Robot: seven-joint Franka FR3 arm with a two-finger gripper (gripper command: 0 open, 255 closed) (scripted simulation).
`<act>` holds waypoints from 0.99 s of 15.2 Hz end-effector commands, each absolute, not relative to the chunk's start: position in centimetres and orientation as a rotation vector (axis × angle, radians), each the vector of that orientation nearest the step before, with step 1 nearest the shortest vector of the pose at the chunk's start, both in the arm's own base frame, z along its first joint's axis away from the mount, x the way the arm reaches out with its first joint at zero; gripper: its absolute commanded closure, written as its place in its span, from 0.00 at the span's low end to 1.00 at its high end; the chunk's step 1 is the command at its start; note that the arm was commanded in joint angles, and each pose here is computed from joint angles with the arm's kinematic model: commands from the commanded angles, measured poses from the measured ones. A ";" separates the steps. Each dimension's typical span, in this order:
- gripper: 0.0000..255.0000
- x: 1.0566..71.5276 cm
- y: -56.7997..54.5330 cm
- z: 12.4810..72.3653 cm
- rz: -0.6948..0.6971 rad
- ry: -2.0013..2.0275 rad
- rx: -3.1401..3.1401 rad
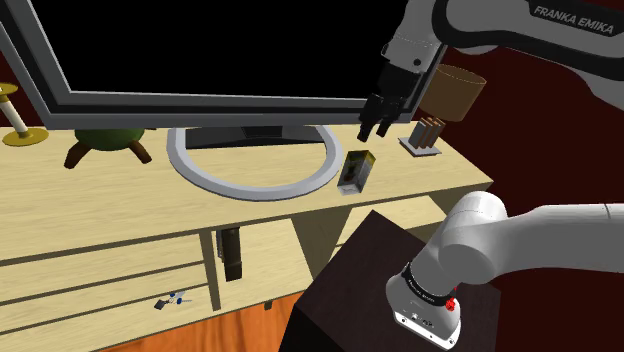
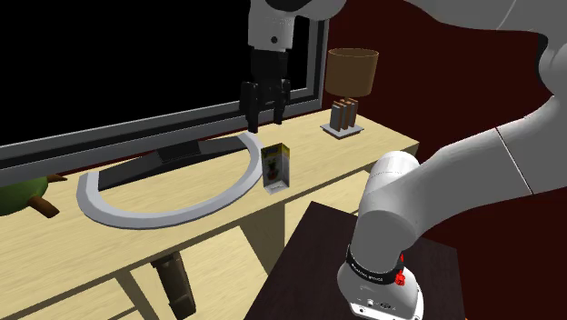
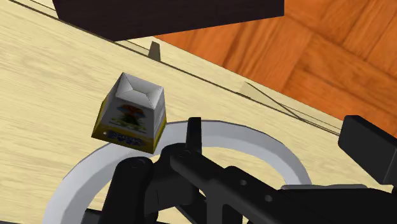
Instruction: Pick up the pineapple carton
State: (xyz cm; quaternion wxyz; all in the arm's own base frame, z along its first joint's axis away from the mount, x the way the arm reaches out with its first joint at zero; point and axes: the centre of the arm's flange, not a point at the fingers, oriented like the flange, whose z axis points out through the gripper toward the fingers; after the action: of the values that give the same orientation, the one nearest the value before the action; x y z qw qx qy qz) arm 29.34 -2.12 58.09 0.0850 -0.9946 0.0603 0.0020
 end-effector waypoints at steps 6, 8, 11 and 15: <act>0.00 31.5 -4.9 53.5 0.012 -0.223 -3.049; 0.00 32.6 -6.0 51.7 0.015 -0.389 -3.067; 0.00 34.5 -7.4 49.1 0.019 -0.643 -3.077; 0.00 35.3 -8.0 47.0 0.020 -0.752 -3.075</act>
State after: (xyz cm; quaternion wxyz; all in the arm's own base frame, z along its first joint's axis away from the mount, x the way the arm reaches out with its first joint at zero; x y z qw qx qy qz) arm 35.20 -7.97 47.55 -0.0105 -0.9726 -0.2323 0.0068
